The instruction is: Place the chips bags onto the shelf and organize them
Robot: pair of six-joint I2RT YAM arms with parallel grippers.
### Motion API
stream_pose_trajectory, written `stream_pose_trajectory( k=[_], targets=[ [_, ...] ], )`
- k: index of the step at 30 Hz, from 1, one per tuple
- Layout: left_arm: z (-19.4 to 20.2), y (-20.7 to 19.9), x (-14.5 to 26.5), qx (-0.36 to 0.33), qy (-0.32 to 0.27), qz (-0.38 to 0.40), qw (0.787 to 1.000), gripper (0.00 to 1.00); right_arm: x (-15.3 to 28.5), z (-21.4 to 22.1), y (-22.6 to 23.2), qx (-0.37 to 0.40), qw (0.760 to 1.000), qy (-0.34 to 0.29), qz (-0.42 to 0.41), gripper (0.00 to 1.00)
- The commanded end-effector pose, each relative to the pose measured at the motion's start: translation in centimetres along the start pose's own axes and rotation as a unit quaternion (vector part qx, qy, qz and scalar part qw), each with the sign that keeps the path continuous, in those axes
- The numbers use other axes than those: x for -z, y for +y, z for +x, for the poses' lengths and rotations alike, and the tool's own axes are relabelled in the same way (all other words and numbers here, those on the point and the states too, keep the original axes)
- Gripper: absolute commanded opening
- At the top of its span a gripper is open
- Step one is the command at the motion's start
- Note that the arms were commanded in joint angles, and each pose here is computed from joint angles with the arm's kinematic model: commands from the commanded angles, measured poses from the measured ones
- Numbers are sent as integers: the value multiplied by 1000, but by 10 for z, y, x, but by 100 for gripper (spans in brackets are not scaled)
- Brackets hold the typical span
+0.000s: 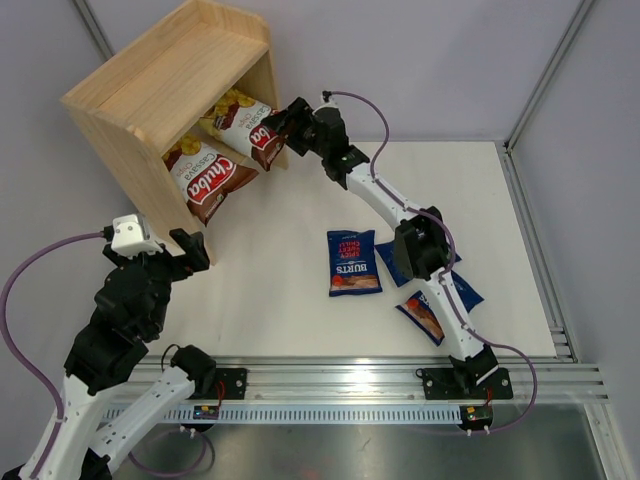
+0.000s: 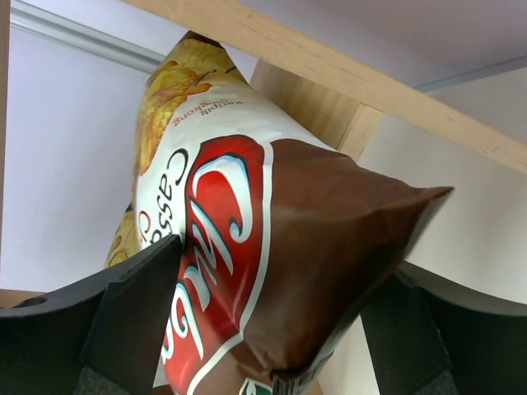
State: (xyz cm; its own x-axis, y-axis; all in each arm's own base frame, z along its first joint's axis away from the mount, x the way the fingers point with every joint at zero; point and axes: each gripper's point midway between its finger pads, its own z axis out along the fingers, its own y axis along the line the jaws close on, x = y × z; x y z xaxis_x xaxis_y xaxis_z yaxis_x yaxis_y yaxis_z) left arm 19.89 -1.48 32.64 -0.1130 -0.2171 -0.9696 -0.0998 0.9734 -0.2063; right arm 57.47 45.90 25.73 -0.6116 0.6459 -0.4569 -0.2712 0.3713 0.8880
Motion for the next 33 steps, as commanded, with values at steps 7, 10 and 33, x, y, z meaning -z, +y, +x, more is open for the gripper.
stream_pose_trajectory(
  k=[7,10,33],
  targets=[
    [-2,-8,-6,-5,-2,11,1000,99,34,-27,48,31,999,-19,-3,84],
    [-1,-8,-6,-7,0,12,1000,99,39,-25,47,10,1000,-15,8,81],
    [-1,-5,-5,-6,-3,8,1000,99,13,-6,49,-77,996,-32,23,38]
  ],
)
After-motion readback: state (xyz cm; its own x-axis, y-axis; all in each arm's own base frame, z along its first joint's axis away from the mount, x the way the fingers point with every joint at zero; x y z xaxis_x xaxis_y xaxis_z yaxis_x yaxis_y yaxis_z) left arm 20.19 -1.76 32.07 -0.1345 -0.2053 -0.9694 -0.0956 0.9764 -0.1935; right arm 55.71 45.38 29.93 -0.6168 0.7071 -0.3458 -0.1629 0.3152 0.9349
